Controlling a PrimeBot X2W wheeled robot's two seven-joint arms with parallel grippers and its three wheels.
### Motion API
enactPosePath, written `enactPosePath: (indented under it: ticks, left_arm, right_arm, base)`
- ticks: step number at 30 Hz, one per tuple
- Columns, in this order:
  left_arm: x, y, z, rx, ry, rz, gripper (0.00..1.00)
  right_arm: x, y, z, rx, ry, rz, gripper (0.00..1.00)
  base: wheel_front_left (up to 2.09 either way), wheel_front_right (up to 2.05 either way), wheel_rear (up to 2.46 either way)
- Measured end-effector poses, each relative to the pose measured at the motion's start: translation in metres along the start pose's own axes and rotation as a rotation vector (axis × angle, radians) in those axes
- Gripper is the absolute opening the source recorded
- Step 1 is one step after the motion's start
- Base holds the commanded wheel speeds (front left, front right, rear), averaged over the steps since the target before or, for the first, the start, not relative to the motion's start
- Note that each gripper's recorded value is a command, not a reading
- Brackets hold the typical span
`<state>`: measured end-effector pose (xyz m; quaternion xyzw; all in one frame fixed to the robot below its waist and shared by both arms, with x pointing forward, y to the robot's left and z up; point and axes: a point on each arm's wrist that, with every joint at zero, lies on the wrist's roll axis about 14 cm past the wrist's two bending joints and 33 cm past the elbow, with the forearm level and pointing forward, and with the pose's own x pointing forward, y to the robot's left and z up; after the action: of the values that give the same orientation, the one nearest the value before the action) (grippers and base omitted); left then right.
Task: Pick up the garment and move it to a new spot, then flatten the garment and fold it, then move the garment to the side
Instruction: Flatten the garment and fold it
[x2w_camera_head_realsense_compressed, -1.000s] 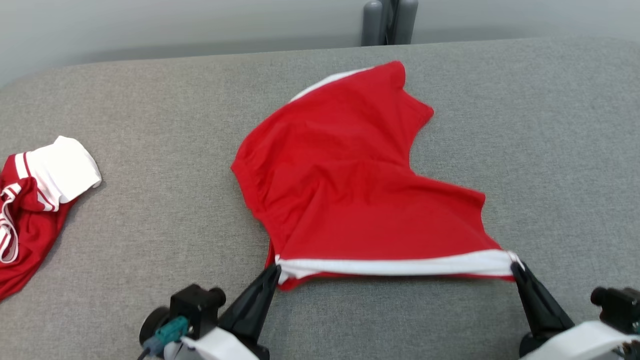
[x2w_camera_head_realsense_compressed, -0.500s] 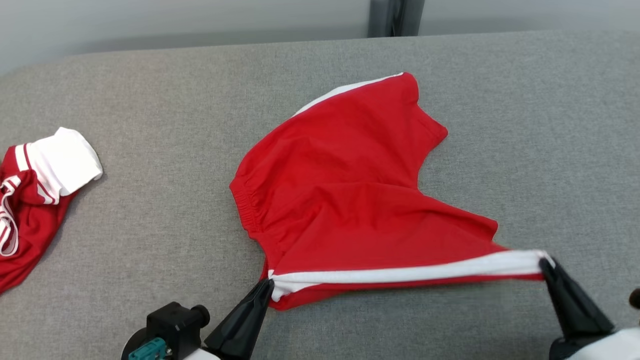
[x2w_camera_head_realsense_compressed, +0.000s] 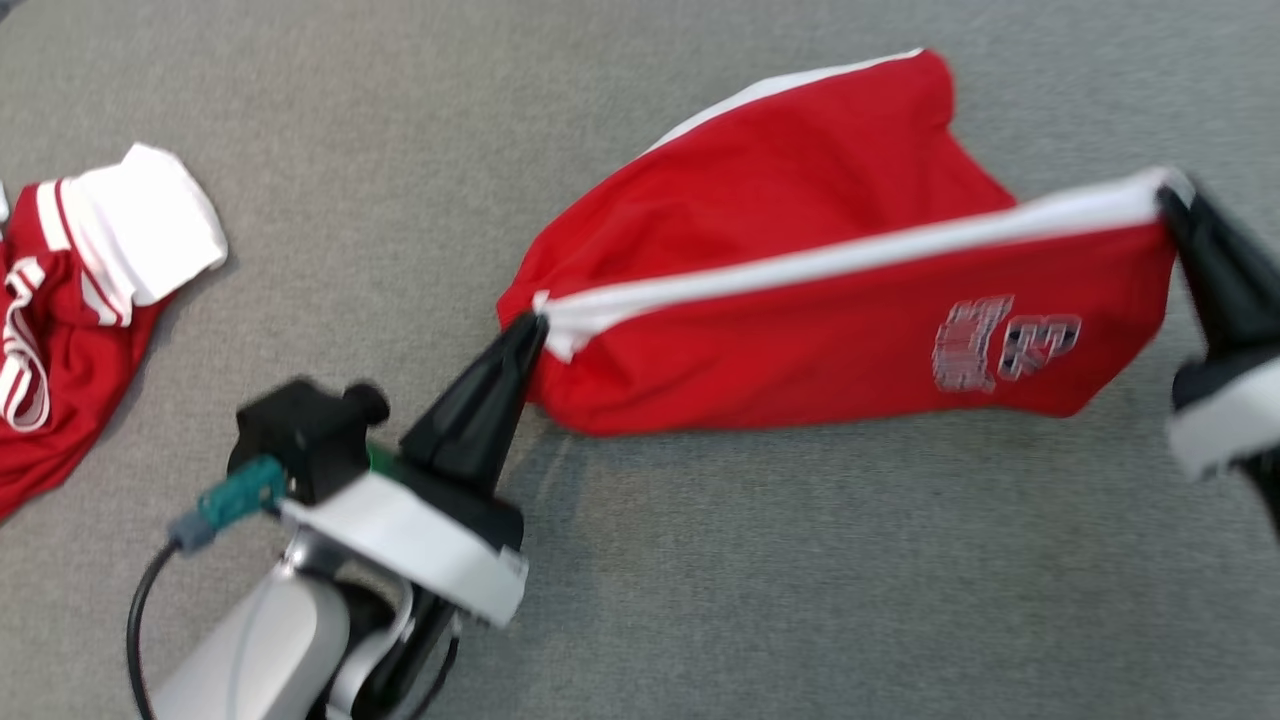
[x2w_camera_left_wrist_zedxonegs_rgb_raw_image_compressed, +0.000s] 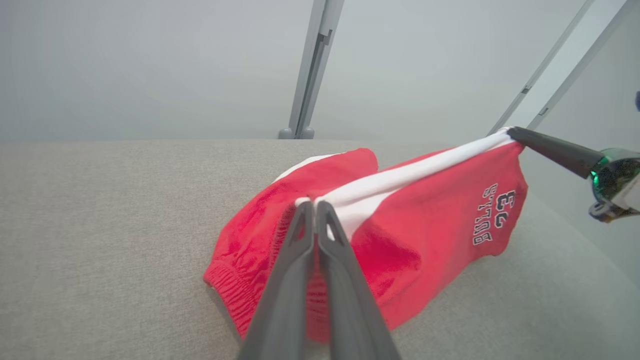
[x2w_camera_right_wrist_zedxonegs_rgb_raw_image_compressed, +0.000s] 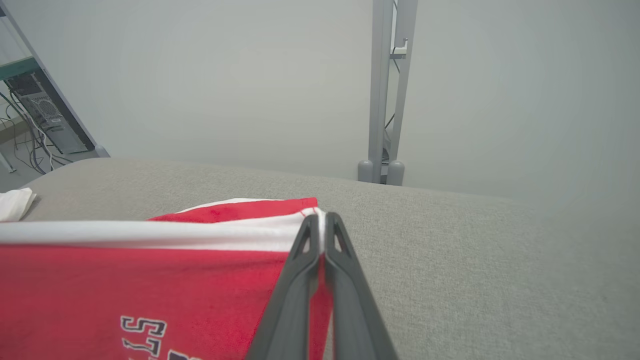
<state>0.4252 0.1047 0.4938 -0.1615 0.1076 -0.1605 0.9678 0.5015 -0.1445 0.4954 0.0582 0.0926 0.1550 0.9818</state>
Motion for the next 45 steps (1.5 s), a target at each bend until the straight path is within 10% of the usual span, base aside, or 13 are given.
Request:
enactPosePath:
  ticks: [20, 21, 23, 24, 25, 45]
  left_arm:
    - [0.075, 0.072, -0.048, -0.092, 0.102, 0.095, 0.00]
    - [0.076, 0.071, -0.049, -0.095, 0.101, 0.092, 0.18]
    - [0.076, 0.069, -0.050, -0.107, 0.098, 0.087, 1.00]
    - [0.075, 0.069, -0.050, -0.106, 0.095, 0.087, 1.00]
    - [0.075, 0.069, -0.048, -0.105, 0.082, 0.089, 1.00]
    - [0.005, 0.079, 0.040, 0.104, -0.308, 0.283, 1.00]
  right_arm:
    - [0.166, 0.048, -0.070, -0.055, 0.165, 0.218, 0.00]
    - [0.167, 0.049, -0.069, -0.053, 0.158, 0.221, 0.00]
    - [0.166, 0.052, -0.066, -0.044, 0.135, 0.227, 0.49]
    - [0.165, 0.052, -0.064, -0.042, 0.124, 0.228, 0.91]
    - [0.164, 0.053, -0.061, -0.033, 0.105, 0.229, 1.00]
    - [0.045, 0.014, -0.012, -0.043, -0.221, 0.025, 1.00]
  base:
    - [0.00, 0.00, 0.00]
    - [0.00, 0.00, 0.00]
    - [0.00, 0.00, 0.00]
    - [0.00, 0.00, 0.00]
    - [0.00, 0.00, 0.00]
    - [0.00, 0.00, 0.00]
